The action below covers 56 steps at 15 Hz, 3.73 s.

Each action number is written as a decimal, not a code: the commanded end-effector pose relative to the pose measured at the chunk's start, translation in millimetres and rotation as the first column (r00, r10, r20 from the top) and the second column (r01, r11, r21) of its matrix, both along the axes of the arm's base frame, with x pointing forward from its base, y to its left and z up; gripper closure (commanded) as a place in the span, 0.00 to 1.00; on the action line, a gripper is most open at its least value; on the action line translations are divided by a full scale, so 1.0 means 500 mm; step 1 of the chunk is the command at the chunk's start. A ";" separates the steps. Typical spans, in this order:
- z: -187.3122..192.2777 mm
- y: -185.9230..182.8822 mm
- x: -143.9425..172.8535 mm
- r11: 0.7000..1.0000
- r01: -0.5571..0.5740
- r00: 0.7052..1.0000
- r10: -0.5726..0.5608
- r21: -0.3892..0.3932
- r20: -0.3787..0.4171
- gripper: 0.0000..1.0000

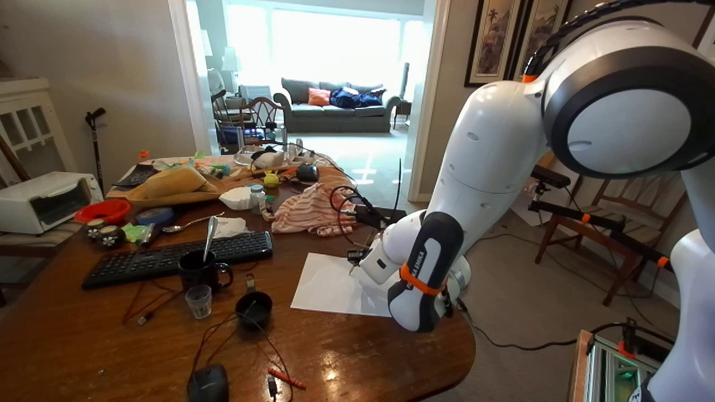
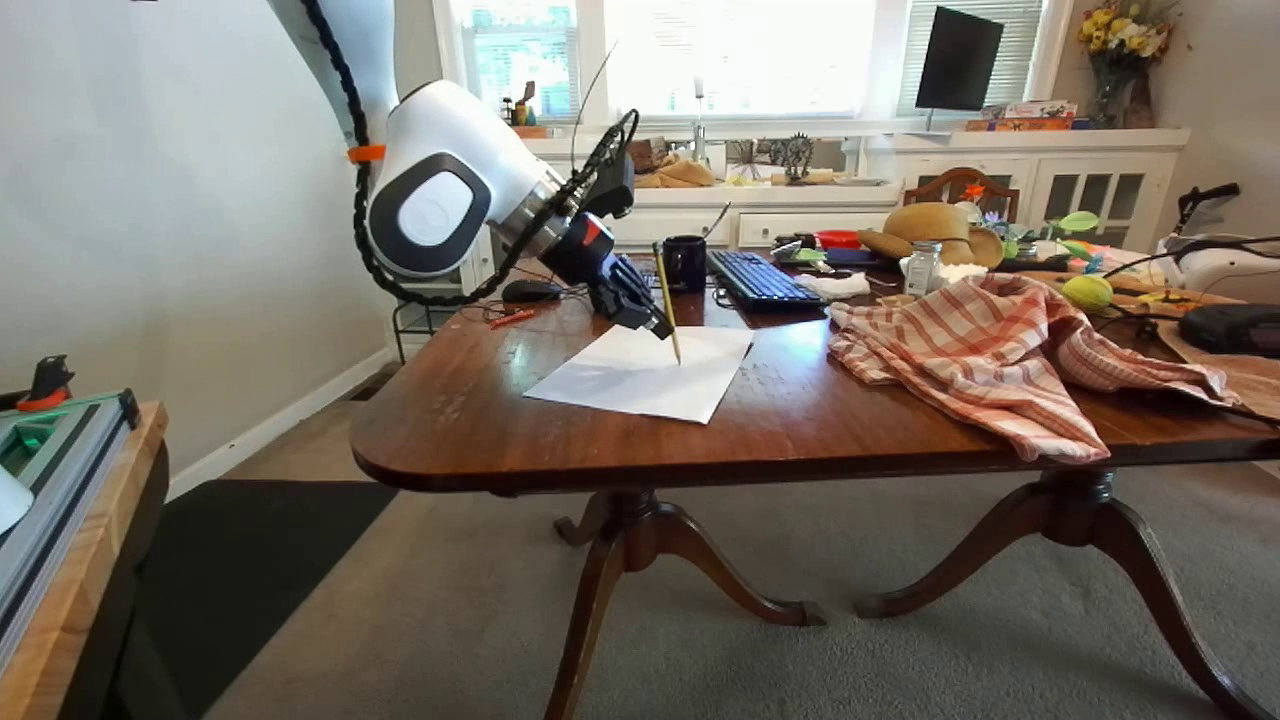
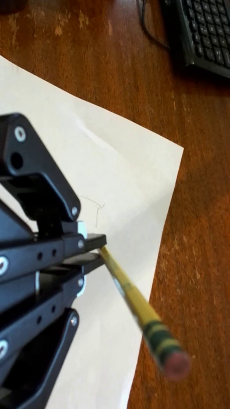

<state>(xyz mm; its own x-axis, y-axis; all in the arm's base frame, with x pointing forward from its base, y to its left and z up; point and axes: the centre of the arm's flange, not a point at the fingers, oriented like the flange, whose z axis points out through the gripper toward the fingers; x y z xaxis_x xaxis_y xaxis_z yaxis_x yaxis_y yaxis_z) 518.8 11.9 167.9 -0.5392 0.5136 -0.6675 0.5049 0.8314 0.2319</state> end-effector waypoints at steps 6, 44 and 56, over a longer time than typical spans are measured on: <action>-0.014 -0.004 -0.007 1.000 0.006 1.000 -0.006 -0.012 -0.021 0.98; 0.002 -0.096 -0.102 0.992 0.128 0.988 -0.130 -0.020 -0.089 0.98; -0.001 -0.064 -0.155 0.988 0.149 0.976 -0.142 0.032 -0.165 0.98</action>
